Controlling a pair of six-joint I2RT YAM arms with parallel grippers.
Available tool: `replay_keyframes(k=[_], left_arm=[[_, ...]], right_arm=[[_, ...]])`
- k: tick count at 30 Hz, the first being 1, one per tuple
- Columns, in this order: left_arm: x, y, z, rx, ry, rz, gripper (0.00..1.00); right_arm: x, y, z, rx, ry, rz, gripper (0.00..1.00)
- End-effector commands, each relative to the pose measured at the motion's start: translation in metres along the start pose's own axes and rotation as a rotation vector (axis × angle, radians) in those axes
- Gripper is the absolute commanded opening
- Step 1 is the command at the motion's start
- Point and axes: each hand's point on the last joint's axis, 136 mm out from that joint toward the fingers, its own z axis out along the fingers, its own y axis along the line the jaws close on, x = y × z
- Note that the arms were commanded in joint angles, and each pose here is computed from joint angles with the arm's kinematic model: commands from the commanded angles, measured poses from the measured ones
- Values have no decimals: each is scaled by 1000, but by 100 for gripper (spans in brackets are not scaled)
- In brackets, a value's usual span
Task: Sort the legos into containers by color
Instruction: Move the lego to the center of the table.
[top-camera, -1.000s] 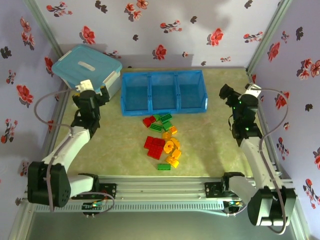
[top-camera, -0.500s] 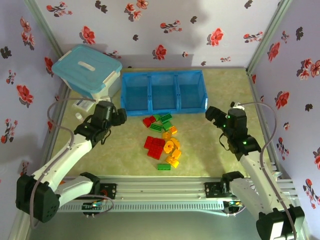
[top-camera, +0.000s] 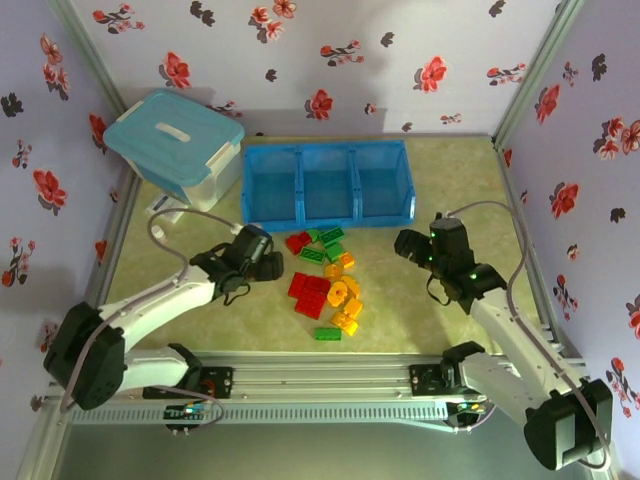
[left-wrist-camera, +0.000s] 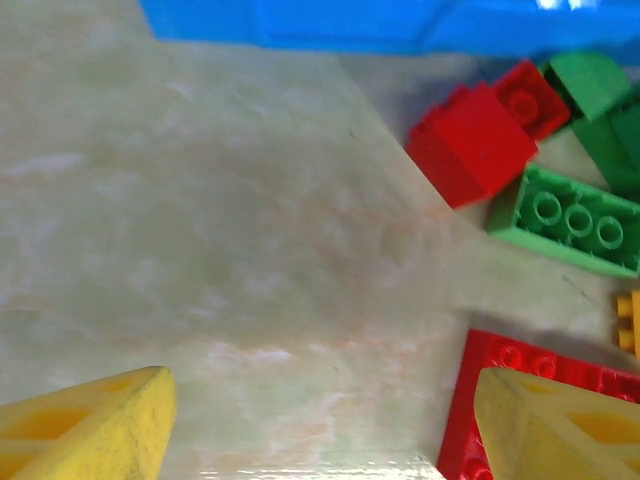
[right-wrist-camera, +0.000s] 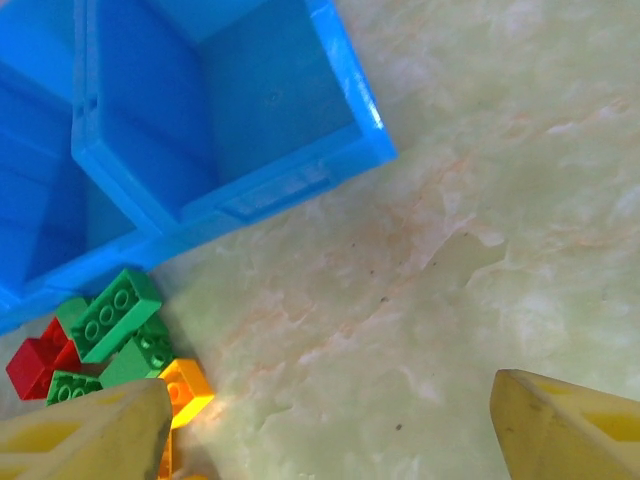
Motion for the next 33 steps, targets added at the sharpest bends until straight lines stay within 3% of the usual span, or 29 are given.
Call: replay_keyframes(k=[1, 8, 12, 33], left_arm=[[9, -25, 11, 53, 40, 45, 75], [29, -62, 27, 97, 133, 164, 62], [35, -73, 31, 103, 150, 200, 61], [47, -74, 51, 68, 200, 239, 51]], right_arm=[[-10, 13, -4, -4, -23, -5, 82], [-4, 22, 1, -5, -12, -28, 82], [-4, 24, 0, -9, -14, -30, 82], [-1, 25, -2, -15, -22, -30, 82]])
